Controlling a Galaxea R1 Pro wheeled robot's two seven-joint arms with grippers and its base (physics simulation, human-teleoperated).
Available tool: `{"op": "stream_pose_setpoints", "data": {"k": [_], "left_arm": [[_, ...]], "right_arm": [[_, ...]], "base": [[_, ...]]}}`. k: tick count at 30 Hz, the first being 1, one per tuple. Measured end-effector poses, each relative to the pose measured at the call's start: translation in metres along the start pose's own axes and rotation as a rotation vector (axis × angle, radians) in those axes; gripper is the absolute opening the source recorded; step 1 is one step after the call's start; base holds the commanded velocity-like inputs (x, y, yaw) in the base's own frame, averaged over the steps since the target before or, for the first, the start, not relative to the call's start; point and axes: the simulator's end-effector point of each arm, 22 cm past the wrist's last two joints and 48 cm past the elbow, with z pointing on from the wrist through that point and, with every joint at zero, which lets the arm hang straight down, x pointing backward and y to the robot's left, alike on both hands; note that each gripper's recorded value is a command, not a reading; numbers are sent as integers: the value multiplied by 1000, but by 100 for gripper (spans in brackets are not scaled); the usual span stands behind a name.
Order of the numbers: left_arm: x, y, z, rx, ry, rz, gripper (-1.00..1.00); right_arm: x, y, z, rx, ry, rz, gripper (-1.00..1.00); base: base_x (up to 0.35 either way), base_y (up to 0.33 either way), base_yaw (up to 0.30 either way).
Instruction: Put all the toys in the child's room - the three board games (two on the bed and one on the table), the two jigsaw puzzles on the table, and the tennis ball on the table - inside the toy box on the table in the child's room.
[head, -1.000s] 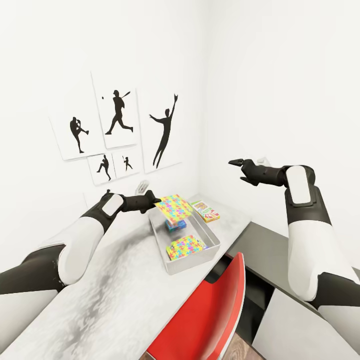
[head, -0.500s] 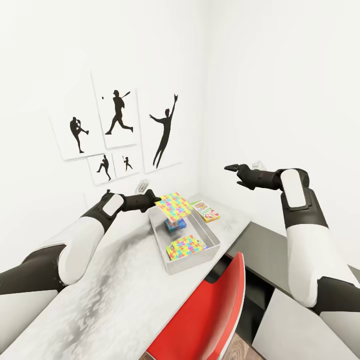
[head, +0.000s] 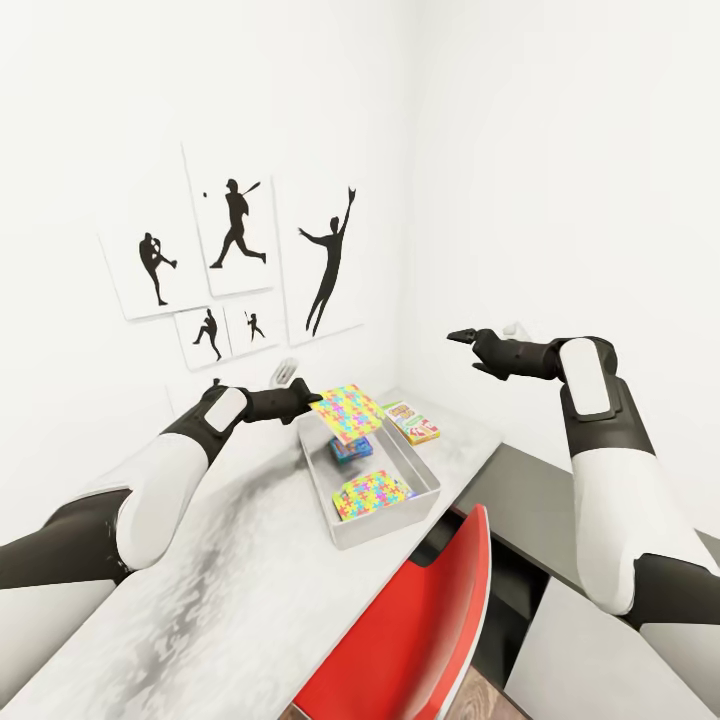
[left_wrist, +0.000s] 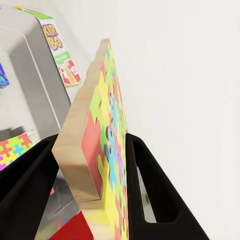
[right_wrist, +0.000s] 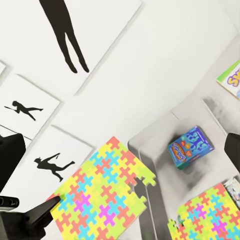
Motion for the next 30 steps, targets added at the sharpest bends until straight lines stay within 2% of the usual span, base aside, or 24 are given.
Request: {"op": "stream_pose_setpoints", "data": {"k": [30], "left_arm": [[-1,0,0,4,-1,-1,-100]], "right_arm": [[6,1,6,4,18,-11,100]], "base": [[0,0,0]]}}
